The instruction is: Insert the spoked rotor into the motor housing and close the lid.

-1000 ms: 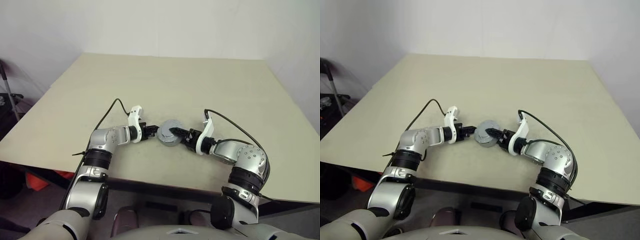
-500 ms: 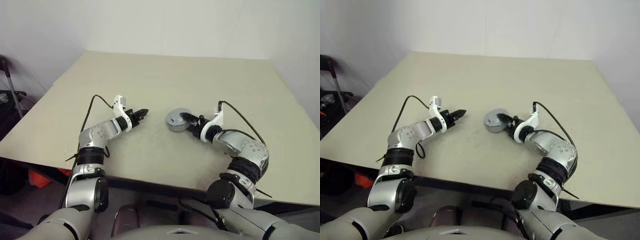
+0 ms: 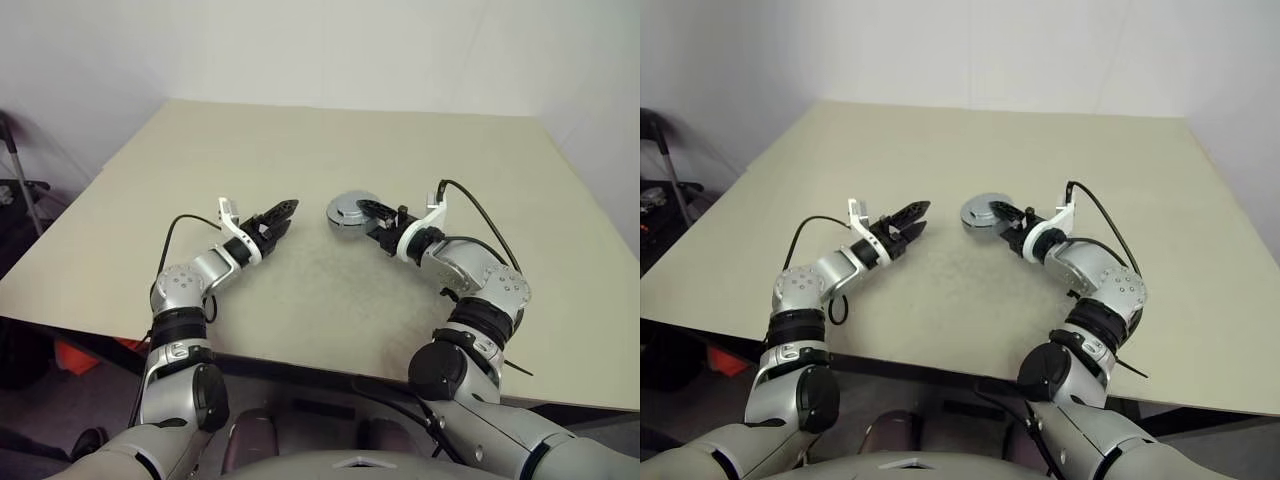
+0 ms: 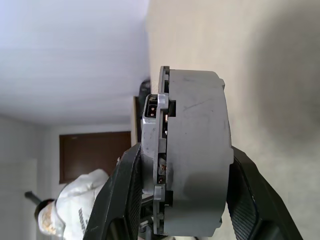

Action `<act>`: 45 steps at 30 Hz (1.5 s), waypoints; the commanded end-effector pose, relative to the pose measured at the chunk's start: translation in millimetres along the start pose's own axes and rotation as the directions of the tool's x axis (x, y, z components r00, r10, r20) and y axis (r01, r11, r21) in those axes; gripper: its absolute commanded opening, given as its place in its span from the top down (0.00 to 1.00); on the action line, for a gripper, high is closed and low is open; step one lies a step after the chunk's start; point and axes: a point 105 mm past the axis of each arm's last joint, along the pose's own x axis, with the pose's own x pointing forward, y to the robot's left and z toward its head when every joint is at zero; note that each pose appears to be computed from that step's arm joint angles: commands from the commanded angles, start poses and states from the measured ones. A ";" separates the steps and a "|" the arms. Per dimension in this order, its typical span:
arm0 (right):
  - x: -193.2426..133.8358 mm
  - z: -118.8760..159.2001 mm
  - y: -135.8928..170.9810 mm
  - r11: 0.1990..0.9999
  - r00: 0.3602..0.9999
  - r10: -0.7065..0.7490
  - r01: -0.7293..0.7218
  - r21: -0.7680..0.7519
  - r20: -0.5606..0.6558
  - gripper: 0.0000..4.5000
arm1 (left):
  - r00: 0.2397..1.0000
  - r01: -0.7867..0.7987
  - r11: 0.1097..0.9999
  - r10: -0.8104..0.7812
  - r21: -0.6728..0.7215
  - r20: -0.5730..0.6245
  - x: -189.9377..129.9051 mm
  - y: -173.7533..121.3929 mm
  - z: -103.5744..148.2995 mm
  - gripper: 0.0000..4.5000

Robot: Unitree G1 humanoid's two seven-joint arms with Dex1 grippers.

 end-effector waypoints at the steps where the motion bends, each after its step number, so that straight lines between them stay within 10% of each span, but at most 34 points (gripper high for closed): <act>1: 7.7 -18.9 56.1 0.978 0.978 0.189 -0.195 -0.075 -0.083 0.50 | 0.996 0.090 0.993 -0.091 -0.078 -0.012 0.7 -16.8 -0.2 0.03; 24: 6.0 -56.4 51.1 0.980 0.969 0.135 -0.162 -0.119 -0.208 0.50 | 0.974 0.188 0.971 -0.203 -0.145 -0.099 26.9 -44.7 -27.6 0.03; 31: 8.0 -48.0 49.1 0.988 0.978 0.118 -0.134 -0.083 -0.172 0.50 | 0.984 0.167 0.978 -0.174 -0.128 -0.040 23.3 -37.6 -17.6 0.43; 39: 10.2 -38.8 41.8 0.990 0.992 0.073 -0.085 -0.116 -0.106 0.50 | 0.988 0.141 0.983 -0.147 -0.117 -0.043 22.8 -33.2 -18.0 0.45; 45: 11.4 -7.6 29.0 0.981 0.996 -0.024 0.039 -0.190 0.082 0.04 | 0.992 0.116 0.988 -0.120 -0.103 -0.037 22.5 -28.1 -16.6 0.45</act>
